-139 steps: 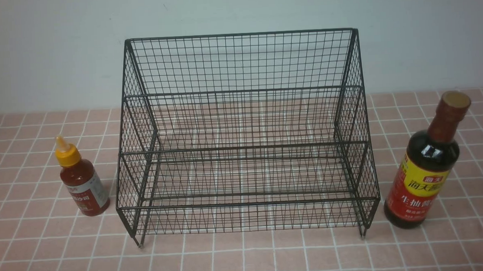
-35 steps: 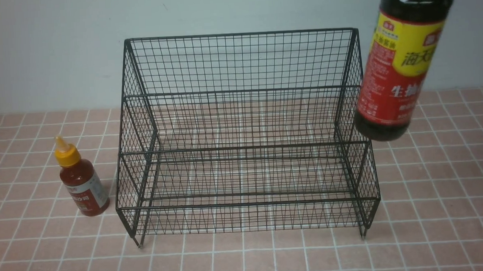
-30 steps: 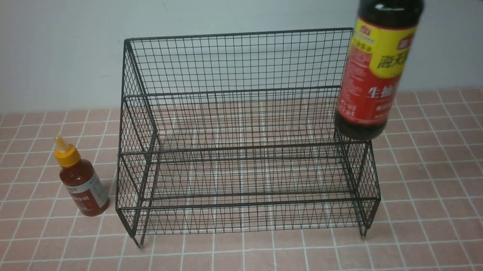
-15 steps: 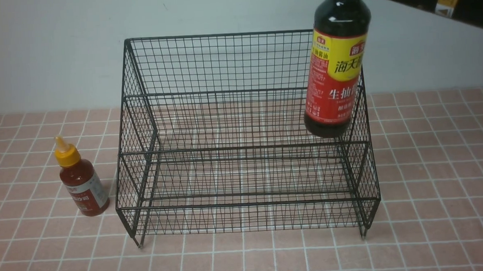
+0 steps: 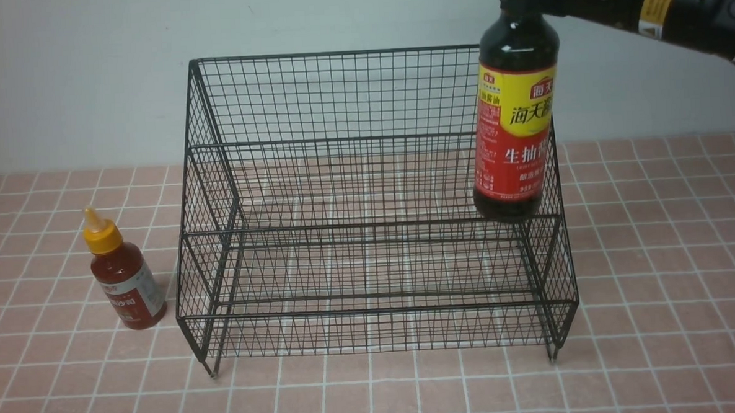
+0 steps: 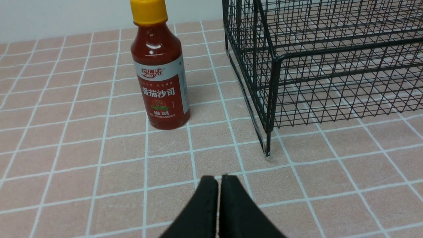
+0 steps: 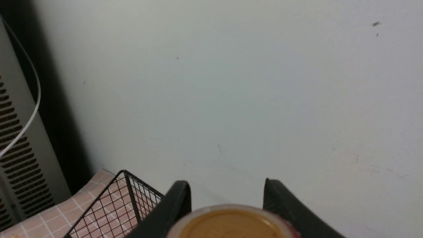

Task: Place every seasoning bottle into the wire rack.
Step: Use the right arm to put the condiment bottle back on the shelf

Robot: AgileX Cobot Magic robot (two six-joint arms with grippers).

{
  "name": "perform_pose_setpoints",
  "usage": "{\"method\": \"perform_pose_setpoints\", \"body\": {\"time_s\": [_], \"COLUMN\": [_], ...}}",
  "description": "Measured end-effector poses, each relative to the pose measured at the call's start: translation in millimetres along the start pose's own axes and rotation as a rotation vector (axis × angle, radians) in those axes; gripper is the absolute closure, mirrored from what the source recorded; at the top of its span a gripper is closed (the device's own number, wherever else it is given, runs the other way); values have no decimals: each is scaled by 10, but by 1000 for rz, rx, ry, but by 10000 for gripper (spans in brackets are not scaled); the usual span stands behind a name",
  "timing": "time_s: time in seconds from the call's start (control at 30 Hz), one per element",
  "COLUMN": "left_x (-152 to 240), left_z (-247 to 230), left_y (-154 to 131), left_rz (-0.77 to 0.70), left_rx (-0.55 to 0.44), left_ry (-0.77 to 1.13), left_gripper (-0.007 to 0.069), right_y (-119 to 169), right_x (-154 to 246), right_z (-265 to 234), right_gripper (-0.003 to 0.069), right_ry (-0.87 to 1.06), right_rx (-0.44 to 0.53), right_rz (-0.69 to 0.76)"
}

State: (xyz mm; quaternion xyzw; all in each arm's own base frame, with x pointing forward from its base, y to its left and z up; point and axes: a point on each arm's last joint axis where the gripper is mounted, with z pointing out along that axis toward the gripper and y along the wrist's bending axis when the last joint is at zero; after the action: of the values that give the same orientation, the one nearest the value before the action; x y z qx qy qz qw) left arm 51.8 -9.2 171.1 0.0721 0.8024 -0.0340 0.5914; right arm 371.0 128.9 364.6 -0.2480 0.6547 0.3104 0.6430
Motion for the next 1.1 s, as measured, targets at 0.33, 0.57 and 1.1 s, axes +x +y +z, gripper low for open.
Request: {"method": "perform_pose_setpoints", "body": {"time_s": [0.33,0.57,1.1], "left_x": [0,0,0], "left_z": [0,0,0], "left_y": [0,0,0], "left_rz": [0,0,0], "left_rx": [0,0,0], "left_ry": [0,0,0], "left_gripper": [632,632,632], "right_y": [72,81,11], "right_x": [150,187,507], "right_z": [-15,-15,111], "right_gripper": [389,389,389], "right_ry": [164,194,265], "right_rx": [-82,-98,-161], "right_rz": [-31,-38,10]}}
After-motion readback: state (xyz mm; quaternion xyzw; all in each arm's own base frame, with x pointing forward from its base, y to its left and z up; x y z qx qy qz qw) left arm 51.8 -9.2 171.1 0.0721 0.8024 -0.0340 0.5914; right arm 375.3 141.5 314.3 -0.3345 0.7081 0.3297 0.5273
